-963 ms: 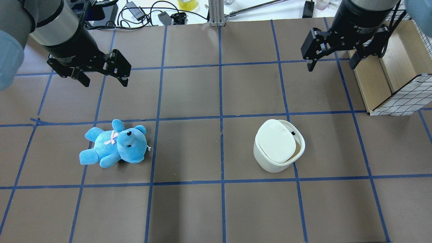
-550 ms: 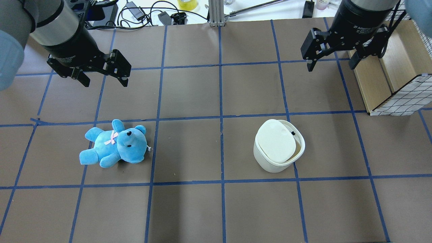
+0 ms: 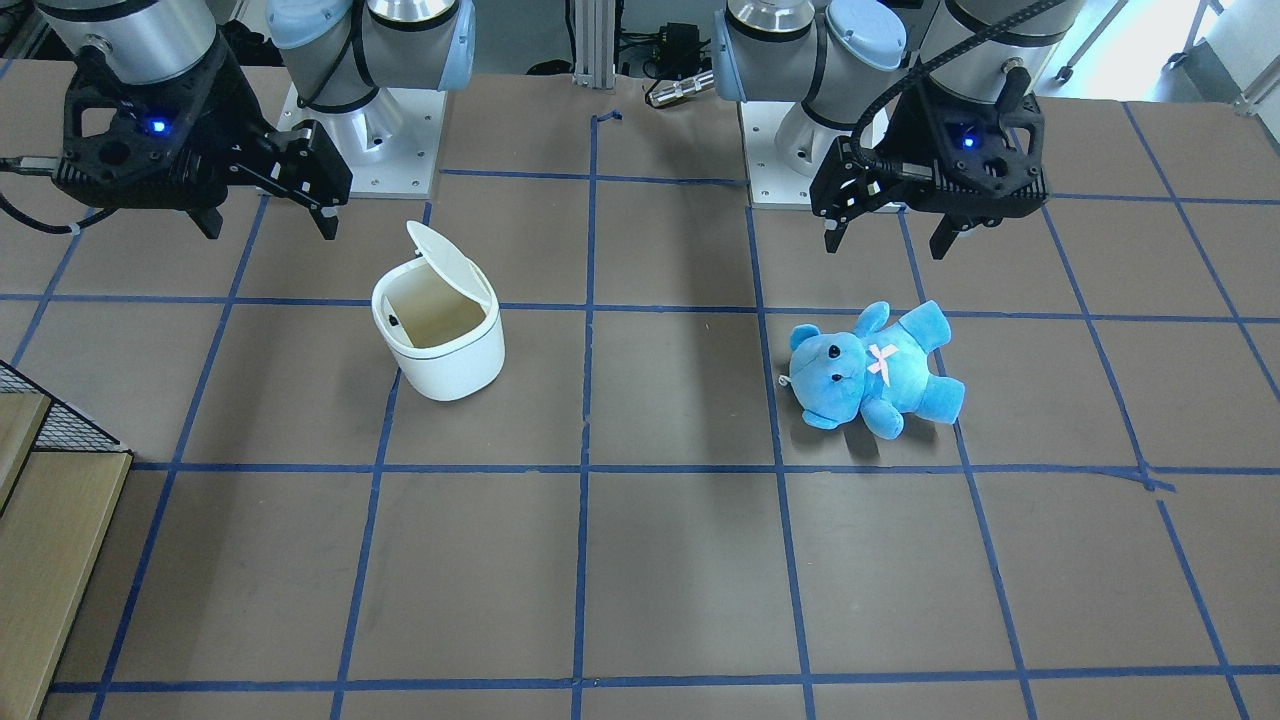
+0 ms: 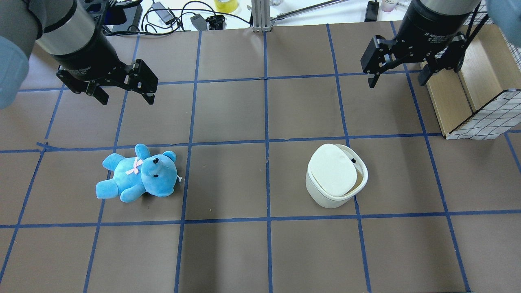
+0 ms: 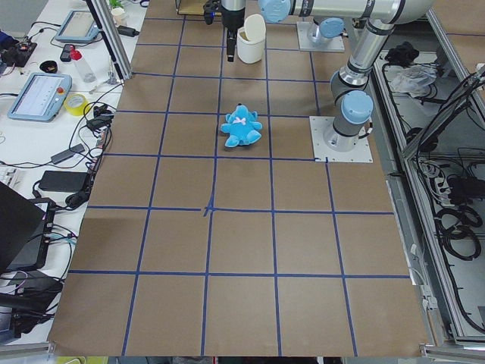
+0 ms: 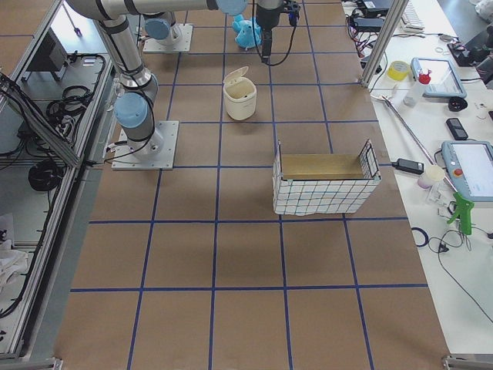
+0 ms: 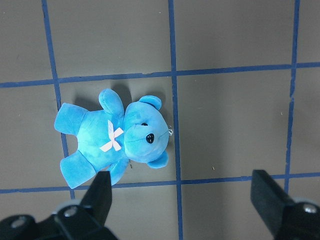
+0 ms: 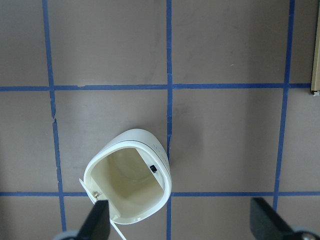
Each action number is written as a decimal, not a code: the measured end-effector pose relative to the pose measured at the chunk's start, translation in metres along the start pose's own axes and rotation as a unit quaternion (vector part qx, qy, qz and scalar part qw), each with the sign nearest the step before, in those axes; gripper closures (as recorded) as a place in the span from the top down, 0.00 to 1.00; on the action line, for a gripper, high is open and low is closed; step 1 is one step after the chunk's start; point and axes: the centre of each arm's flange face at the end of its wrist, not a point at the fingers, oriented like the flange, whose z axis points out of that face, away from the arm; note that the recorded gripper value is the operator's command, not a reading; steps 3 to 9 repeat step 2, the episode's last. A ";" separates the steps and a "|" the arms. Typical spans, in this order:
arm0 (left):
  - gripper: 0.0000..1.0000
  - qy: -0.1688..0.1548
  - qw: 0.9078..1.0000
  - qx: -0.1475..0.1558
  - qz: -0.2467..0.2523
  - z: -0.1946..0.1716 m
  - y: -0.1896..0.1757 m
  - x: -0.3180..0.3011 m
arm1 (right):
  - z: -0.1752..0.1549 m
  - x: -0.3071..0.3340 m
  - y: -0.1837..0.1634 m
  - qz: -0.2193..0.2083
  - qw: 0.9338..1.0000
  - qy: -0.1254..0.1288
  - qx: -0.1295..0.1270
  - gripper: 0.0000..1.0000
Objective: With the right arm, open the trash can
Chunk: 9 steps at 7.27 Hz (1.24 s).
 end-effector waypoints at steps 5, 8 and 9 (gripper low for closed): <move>1.00 0.000 1.000 0.000 0.000 0.000 0.000 0.000 | 0.000 0.000 0.000 0.000 1.000 -0.002 0.000 1.00; 1.00 0.000 1.000 0.000 0.000 0.000 0.000 0.000 | 0.000 0.000 0.000 0.000 1.000 -0.002 0.000 1.00; 1.00 0.000 1.000 0.000 0.000 0.000 0.000 0.000 | 0.000 0.000 0.000 0.000 1.000 -0.002 0.000 1.00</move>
